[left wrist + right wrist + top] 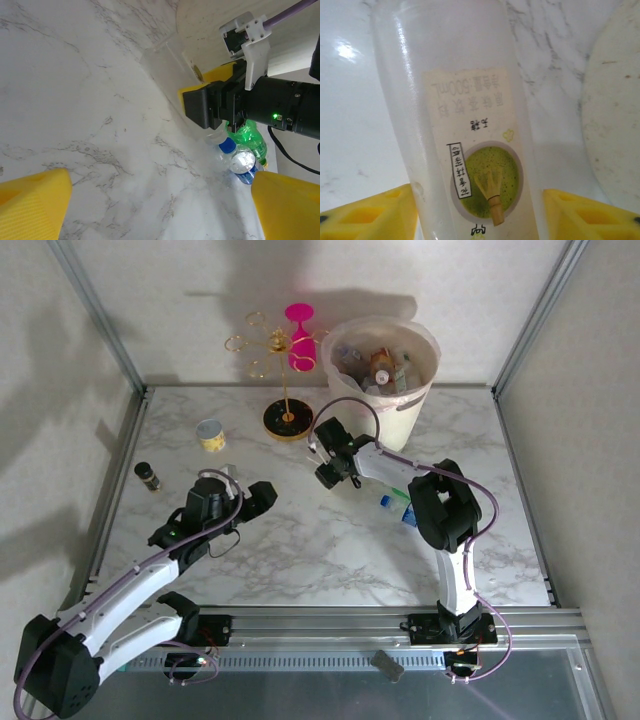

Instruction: Put the plastic bottles in the bin

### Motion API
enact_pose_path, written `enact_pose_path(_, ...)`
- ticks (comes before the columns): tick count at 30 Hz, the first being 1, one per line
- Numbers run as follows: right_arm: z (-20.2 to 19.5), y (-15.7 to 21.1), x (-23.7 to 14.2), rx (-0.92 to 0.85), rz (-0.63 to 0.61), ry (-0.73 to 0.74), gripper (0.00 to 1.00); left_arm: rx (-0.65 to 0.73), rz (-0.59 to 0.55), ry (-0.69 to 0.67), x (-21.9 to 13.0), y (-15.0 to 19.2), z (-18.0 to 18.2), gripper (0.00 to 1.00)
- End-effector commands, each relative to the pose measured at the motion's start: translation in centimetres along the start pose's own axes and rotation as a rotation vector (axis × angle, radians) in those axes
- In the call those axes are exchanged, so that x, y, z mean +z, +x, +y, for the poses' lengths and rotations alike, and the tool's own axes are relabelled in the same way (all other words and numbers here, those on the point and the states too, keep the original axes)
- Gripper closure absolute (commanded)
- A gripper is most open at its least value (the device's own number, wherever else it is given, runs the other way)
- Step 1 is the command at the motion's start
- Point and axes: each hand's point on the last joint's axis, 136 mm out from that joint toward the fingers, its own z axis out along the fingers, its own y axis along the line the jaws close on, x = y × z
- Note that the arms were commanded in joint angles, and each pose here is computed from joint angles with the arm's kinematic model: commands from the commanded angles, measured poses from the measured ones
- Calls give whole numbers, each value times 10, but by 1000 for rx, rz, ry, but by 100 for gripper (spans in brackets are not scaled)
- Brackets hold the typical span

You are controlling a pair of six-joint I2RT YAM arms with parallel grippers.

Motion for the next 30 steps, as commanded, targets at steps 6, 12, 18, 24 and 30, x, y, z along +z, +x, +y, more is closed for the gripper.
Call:
enact_pose_path(6,36,9,-15,20,6,-173,28,45,-73,7,-19,-24,-15,8)
enact_pose_path(12,39,14,-12,26,17,-183,24,44,-77,6,-20,-26,-16,8)
enact_pose_path(18,38,17,-10,33,15,-175,24,44,-82,8,-24,-28,-16,8)
enact_pose_path(24,47,15,-16,7,-1,-165,39,47,-85,17,-26,-30,-20,8)
enact_pose_path(30,48,1,-43,-1,-72,-158,49,84,-106,43,-38,-42,-38,8)
